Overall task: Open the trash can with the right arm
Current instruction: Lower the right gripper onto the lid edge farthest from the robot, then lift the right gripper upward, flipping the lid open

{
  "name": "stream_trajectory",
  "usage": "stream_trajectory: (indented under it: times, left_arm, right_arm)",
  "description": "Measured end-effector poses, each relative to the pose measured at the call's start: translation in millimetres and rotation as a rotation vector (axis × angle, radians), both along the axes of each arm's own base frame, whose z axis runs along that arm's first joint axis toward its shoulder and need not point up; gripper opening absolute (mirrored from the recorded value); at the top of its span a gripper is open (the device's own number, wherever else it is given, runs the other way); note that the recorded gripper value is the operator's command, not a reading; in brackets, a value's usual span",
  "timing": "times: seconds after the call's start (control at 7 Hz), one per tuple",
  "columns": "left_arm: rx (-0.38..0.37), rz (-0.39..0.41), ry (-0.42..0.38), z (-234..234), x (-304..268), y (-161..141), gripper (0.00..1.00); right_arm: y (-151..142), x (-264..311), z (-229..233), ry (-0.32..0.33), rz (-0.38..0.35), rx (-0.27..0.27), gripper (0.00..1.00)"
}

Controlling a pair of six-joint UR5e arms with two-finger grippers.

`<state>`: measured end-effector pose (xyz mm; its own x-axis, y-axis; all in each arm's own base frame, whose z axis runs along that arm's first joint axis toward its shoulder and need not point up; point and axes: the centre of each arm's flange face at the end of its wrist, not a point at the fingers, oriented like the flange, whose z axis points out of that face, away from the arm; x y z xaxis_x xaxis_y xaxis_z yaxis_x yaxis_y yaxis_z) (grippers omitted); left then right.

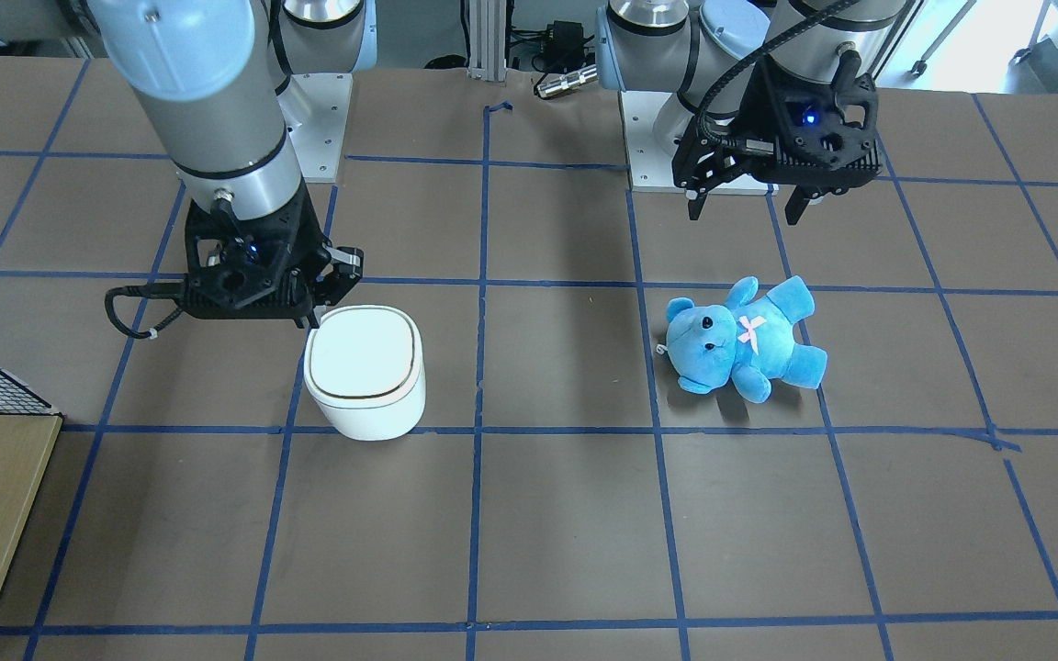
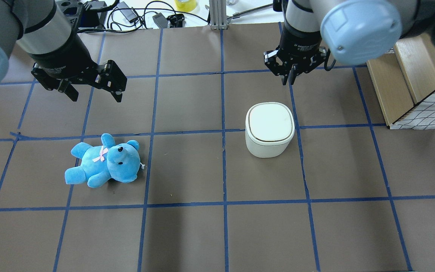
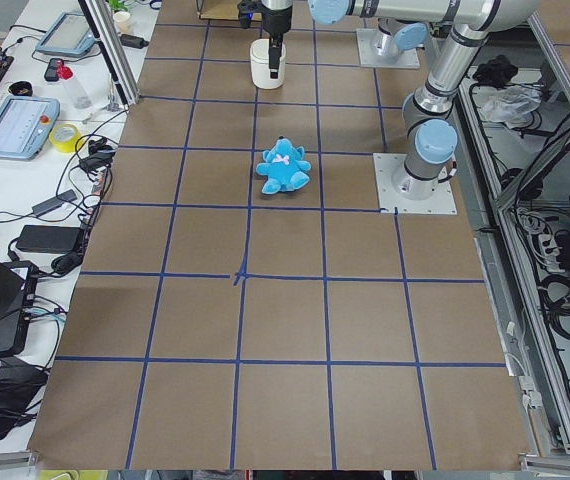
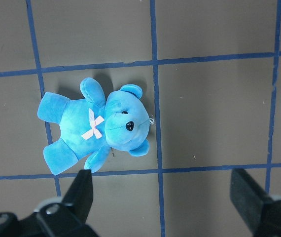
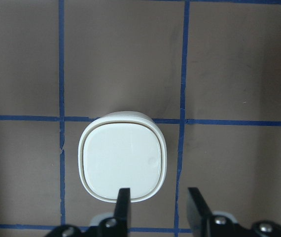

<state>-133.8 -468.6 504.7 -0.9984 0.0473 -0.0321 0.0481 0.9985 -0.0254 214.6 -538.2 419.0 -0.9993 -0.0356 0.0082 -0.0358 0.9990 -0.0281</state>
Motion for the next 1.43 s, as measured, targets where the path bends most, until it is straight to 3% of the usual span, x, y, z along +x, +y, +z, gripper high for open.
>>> stream_trajectory:
  times: [0.43, 0.86, 1.0, 1.14, 1.43]
  left_arm:
    - [0.0, 0.0, 0.0, 0.0, 0.0, 0.0, 1.0]
    - [0.0, 0.0, 0.0, 0.0, -0.1, 0.0, 1.0]
    - [0.0, 0.0, 0.0, 0.0, -0.2, 0.1, 1.0]
    - [0.0, 0.001, 0.0, 0.0, -0.2, 0.1, 1.0]
    - [0.0, 0.001, 0.0, 0.0, -0.1, 0.0, 1.0]
  right_arm:
    - [21.7, -1.7, -87.8, -0.002, 0.001, -0.02, 0.0]
    - [31.1, -3.0, -107.6, 0.001, 0.01, -0.001, 0.0]
    - [31.6, -3.0, -108.6, 0.001, 0.011, 0.002, 0.15]
    - [31.3, -3.0, -106.0, 0.0, 0.011, -0.002, 0.99]
    - [30.1, -1.2, -54.9, -0.019, 0.013, -0.091, 1.0]
